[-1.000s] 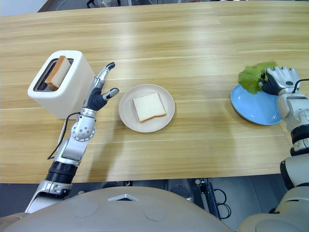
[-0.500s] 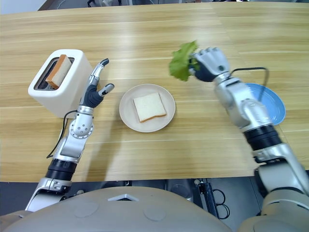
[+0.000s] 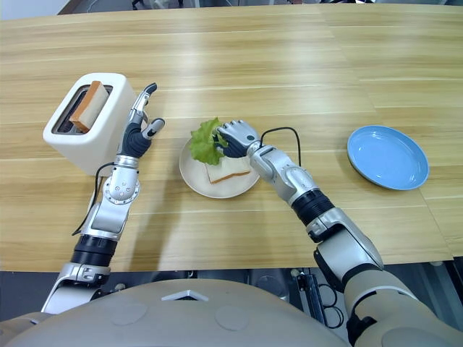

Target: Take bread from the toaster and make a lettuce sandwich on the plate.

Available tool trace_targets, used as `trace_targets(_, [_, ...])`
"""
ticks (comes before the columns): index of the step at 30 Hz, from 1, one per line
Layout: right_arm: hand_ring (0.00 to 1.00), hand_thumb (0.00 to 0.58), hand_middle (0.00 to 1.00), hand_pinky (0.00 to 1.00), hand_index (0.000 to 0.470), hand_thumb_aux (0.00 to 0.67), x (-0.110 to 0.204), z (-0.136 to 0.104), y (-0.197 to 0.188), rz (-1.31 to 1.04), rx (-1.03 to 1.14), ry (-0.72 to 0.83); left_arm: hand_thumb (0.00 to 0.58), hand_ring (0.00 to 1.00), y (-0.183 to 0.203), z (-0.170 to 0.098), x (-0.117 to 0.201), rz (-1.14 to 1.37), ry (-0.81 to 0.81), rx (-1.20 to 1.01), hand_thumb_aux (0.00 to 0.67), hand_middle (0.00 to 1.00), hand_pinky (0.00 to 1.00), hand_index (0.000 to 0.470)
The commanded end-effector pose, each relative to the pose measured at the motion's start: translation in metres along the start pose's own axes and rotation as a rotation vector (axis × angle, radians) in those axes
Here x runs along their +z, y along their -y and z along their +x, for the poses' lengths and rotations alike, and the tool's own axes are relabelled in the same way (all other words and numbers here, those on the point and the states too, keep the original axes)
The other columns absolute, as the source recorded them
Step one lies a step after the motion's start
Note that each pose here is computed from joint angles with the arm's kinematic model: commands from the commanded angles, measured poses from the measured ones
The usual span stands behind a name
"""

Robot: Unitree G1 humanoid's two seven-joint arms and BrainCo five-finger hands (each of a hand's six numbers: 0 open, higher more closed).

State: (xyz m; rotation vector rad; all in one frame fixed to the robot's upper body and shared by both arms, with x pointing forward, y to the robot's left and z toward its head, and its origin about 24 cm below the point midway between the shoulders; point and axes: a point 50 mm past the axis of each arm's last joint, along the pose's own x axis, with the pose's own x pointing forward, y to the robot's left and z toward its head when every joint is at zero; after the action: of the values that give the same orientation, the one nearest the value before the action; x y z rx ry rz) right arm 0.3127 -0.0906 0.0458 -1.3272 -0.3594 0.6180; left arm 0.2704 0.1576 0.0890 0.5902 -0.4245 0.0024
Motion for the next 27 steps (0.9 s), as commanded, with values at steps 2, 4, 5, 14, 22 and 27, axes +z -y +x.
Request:
trace_targets(2, [1.00, 0.580, 1.00, 1.00, 0.460, 0.670, -0.009, -0.005, -0.013, -0.023, 0.056, -0.021, 0.000, 0.00, 0.001, 0.000, -0.001, -0.002, -0.013, -0.008, 0.000, 0.00, 0.00, 0.000])
trace_targets(4, [1.00, 0.580, 1.00, 1.00, 0.460, 0.670, -0.012, -0.007, -0.012, -0.032, 0.058, -0.025, 0.000, 0.00, 0.001, -0.001, -0.001, -0.001, -0.014, -0.010, 0.000, 0.00, 0.00, 0.000])
trace_targets(5, [1.00, 0.580, 1.00, 1.00, 0.460, 0.670, -0.013, -0.008, -0.011, -0.035, 0.058, -0.026, 0.000, 0.00, 0.001, -0.001, -0.001, -0.001, -0.014, -0.010, 0.000, 0.00, 0.00, 0.000])
trace_targets(14, [1.00, 0.580, 1.00, 1.00, 0.460, 0.670, -0.017, -0.017, 0.007, -0.053, 0.036, -0.027, 0.000, 0.00, 0.002, -0.003, -0.001, 0.005, -0.016, -0.016, 0.000, 0.00, 0.00, 0.000])
trace_targets(22, [1.00, 0.580, 1.00, 1.00, 0.460, 0.670, -0.021, -0.024, 0.026, -0.070, 0.006, -0.041, 0.000, 0.00, 0.003, -0.003, -0.001, 0.014, -0.018, -0.024, 0.000, 0.00, 0.00, 0.000])
trace_targets(27, [1.00, 0.580, 1.00, 1.00, 0.460, 0.670, -0.021, -0.027, 0.028, -0.082, 0.016, -0.044, 0.000, 0.00, 0.004, -0.003, -0.002, 0.016, -0.019, -0.028, 0.000, 0.00, 0.00, 0.000])
